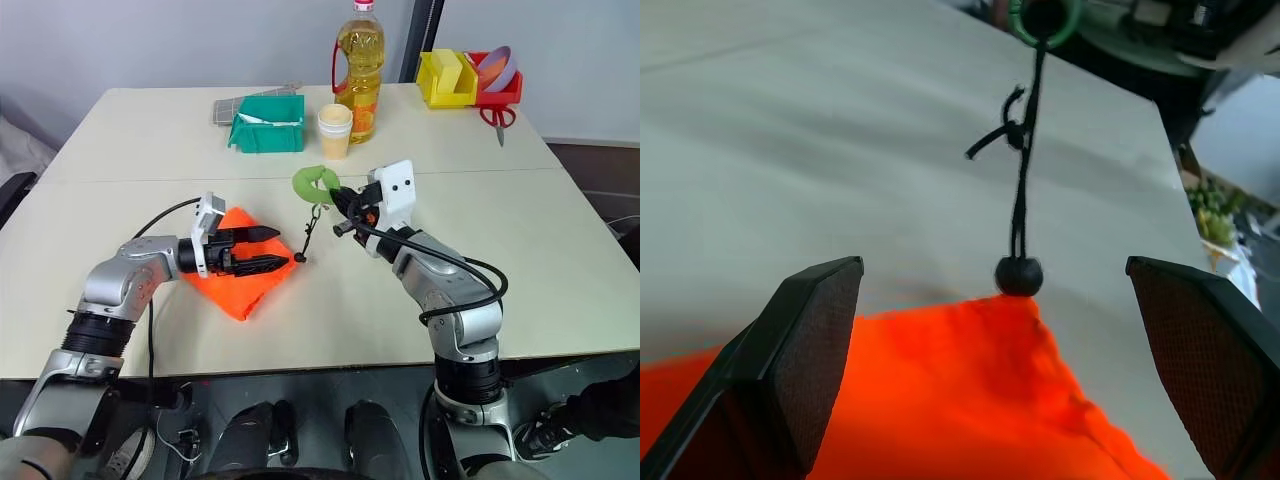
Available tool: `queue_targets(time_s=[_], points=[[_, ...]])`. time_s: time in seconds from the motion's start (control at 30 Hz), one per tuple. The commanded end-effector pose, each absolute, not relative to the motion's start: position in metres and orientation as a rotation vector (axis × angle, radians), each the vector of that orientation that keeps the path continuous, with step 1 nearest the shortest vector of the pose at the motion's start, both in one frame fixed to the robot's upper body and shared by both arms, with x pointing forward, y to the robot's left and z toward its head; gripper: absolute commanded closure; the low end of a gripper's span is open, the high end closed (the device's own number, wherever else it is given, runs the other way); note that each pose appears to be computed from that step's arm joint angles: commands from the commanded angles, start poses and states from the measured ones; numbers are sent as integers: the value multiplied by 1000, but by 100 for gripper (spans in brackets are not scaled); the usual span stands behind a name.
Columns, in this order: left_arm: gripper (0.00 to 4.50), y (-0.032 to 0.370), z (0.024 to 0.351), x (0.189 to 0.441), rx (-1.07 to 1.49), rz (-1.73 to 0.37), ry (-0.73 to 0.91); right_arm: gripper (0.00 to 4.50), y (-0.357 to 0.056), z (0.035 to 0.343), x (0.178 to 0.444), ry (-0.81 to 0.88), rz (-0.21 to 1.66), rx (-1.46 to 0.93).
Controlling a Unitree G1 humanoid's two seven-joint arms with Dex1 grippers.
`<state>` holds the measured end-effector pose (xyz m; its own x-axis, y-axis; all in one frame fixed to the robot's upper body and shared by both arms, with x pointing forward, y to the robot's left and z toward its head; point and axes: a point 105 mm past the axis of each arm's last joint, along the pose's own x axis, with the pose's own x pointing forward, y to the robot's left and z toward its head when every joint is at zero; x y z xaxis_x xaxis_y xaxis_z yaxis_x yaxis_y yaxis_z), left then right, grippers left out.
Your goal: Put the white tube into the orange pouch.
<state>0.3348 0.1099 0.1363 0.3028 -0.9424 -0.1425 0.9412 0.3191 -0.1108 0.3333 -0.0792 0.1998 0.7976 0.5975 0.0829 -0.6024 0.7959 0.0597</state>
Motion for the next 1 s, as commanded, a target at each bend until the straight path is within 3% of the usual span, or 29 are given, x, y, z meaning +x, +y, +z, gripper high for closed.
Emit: queue_targets(time_s=[0.03, 0.3, 0.63, 1.0], points=[[0, 107, 144, 335, 58, -1249, 134, 450, -68, 228, 329, -180, 657, 102], [0, 114, 144, 333, 60, -1172, 80, 450, -67, 248, 335, -246, 629, 126], [0, 113, 158, 333, 140, -986, -53, 450, -62, 251, 335, -258, 648, 115], [0, 86, 153, 320, 543, -619, -164, 450, -51, 245, 334, -236, 713, 120]])
